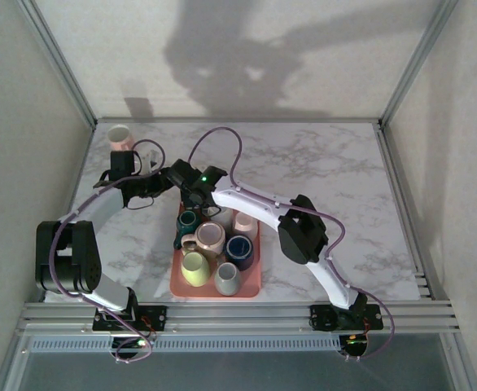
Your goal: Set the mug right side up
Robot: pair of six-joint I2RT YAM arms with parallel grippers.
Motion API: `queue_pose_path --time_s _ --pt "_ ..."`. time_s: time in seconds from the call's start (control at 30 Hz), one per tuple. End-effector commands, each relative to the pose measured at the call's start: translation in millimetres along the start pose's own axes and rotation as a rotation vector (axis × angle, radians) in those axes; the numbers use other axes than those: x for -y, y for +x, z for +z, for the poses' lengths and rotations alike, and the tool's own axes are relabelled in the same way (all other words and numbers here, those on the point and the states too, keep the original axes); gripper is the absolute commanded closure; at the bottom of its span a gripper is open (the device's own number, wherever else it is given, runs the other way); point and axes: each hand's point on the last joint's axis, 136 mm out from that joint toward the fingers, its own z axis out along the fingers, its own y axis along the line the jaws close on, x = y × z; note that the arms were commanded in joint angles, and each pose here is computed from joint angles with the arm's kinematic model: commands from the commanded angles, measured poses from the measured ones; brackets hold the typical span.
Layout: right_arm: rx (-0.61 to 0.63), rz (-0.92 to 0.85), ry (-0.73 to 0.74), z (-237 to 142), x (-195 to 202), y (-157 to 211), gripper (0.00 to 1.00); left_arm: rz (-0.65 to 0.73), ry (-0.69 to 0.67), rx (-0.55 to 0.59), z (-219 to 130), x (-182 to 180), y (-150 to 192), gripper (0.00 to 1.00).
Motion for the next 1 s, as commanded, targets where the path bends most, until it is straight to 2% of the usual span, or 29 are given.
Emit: queue_pose_path --time_s 0.0,0.47,0.97 --pt "0.044 0.0 0.045 6 15 -5 1.0 0.03 0.01 0.03 -8 15 -12 0.43" --pt "0.191 0.003 -0.139 -49 -5 -36 1.0 0.04 0.01 0.152 -38 46 -41 0.44" --pt "0.35 0.019 -0.312 -105 -11 -57 1.0 0.061 0.04 0.221 -60 70 -53 0.44"
